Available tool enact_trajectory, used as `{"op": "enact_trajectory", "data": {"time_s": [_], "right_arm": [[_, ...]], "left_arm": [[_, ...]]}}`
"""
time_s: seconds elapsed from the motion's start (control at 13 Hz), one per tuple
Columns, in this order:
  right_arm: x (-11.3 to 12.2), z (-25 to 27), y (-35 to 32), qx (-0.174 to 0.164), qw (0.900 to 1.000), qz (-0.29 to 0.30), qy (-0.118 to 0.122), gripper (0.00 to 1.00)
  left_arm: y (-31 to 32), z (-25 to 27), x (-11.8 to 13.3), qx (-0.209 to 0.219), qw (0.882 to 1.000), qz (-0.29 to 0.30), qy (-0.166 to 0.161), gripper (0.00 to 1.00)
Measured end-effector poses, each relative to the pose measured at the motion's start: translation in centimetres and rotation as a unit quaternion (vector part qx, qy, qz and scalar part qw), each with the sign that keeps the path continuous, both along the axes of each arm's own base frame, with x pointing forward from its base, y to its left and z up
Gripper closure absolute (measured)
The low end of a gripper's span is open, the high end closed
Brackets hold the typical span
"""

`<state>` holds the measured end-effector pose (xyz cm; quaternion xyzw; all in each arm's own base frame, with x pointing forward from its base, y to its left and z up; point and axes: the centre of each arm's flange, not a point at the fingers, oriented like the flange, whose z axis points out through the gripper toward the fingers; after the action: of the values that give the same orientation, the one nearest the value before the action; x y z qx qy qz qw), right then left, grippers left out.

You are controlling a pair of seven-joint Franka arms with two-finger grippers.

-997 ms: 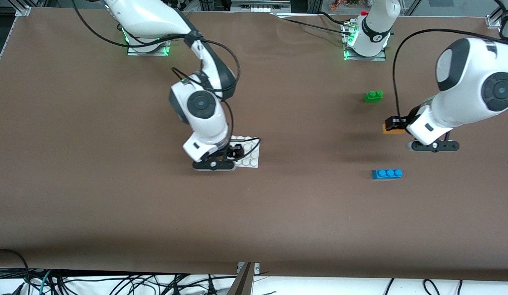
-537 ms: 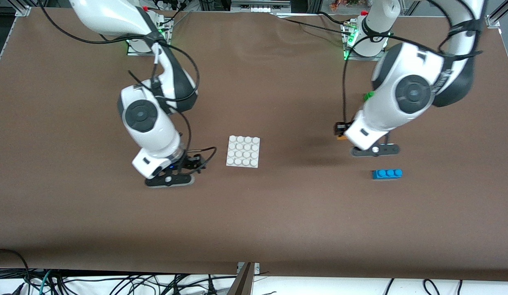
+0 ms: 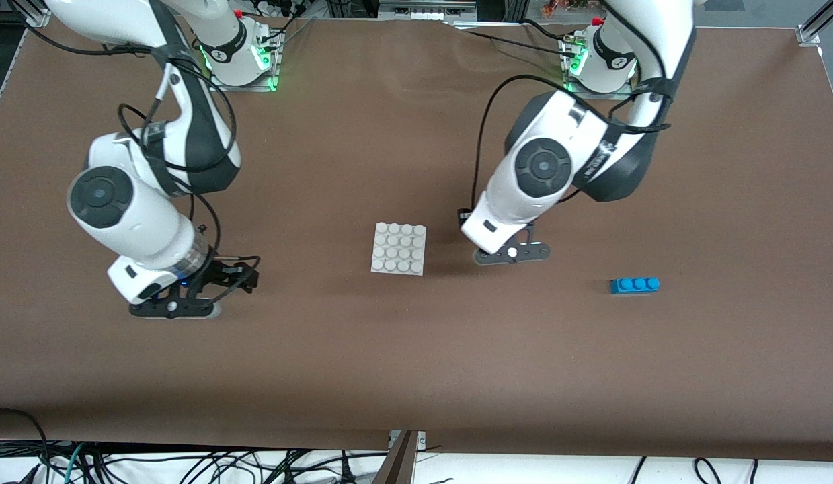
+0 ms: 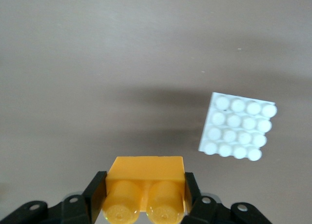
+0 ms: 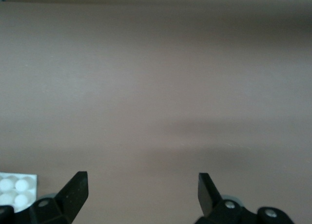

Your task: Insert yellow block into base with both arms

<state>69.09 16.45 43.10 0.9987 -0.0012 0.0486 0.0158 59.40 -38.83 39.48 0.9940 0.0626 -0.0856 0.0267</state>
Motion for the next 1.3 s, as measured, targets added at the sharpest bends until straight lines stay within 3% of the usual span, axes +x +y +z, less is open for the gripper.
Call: {"op": "enact_trajectory", "data": {"time_s": [0.31,0.54,0.84,1.07,1.3], "right_arm": [[-0.8,4.5,-6.8,-0.004,0.999,-0.036,0.015,0.00],[-2.7,7.2,-10.4,-0.003,0.998,-0.057,0.024,0.00],[-6.5,9.0,-11.5,-0.003,0.999,-0.039,0.038,0.00],[-7.8,9.9,-13.9,-0.006,0.998,0.005,0.058,0.00],[-8.6,11.1,-14.8,-0.006,0.998,0.020,0.063,0.00]], "left_arm": [[-3.8,-0.9,-0.6,-0.002,1.000,0.005,-0.004,0.32],[-7.1,-2.6,-2.0,-0.008,1.000,0.015,-0.017,0.32],[-10.8,-6.2,-3.2,-0.019,0.999,0.023,-0.038,0.32],[-12.1,-8.6,-3.5,-0.013,0.998,0.031,-0.056,0.32],[-13.1,-9.3,-3.1,-0.015,0.997,0.036,-0.067,0.32]]}}
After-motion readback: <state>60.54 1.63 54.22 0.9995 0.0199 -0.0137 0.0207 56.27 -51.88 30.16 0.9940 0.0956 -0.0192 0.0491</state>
